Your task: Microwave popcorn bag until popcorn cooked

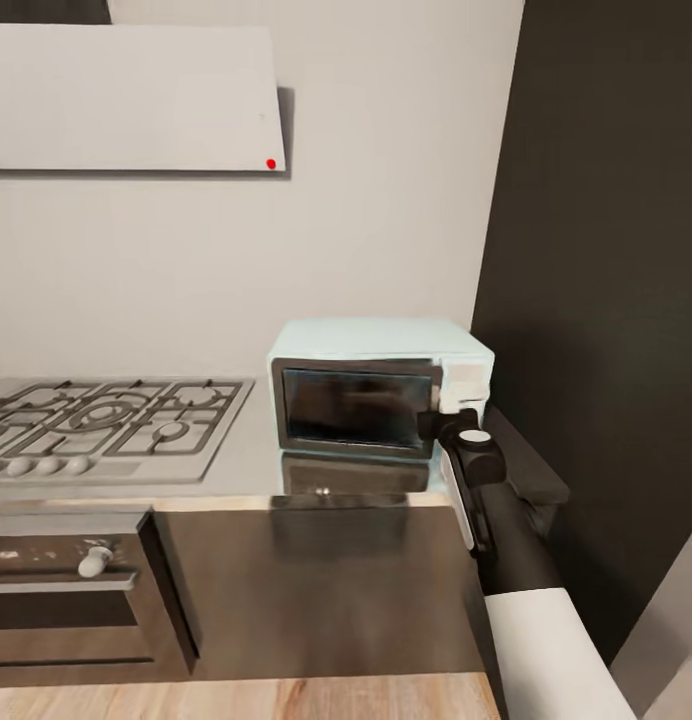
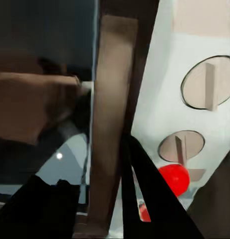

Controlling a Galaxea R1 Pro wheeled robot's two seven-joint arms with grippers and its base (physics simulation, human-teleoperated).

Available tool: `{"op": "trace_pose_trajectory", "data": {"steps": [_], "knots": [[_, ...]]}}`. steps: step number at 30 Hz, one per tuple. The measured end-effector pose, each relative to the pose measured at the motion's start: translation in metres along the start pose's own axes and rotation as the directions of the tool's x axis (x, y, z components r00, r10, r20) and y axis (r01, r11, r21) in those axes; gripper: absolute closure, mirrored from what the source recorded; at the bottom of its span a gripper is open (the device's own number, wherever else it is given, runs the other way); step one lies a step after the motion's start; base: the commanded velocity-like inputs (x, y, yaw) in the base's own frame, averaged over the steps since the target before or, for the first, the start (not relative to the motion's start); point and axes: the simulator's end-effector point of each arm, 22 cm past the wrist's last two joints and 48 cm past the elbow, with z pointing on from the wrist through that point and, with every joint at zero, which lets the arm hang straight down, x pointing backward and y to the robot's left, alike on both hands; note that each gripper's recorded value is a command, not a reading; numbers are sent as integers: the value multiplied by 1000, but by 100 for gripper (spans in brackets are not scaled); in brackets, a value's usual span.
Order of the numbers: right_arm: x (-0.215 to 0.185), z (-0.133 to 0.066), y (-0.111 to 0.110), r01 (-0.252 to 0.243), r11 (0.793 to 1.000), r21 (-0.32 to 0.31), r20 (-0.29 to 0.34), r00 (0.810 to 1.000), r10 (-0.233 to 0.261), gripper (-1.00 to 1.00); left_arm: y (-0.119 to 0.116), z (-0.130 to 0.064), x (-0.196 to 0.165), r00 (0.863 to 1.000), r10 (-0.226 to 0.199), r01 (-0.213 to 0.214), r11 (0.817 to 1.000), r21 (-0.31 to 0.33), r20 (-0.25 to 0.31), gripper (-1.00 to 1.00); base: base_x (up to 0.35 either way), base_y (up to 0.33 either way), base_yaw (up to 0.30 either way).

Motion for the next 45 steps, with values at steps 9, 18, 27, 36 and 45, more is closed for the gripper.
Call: {"op": "trace_pose_trajectory", "data": {"steps": [9,18,27,36,45], "knots": [[1,0,5,-15,1000,-18,-3,1000,15,100,1,0,0,1000,0,0,1000,-1,1,-100,-74,0,0],[4,1,17,-34,998,-55,-10,999,33,100,1,0,0,1000,0,0,1000,-2,0,-100,-215,0,0],[1,-2,36,3,996,-85,1,1000,-3,100,1,0,0,1000,0,0,1000,-1,1,-100,-170,0,0],[7,2,8,-11,1000,-22,-17,1000,11,-100,1,0,0,1000,0,0,1000,-1,1,-100,0,0,0],[8,2,6,-8,1000,-20,-19,1000,8,-100,1,0,0,1000,0,0,1000,-1,1,-100,0,0,0]]}}
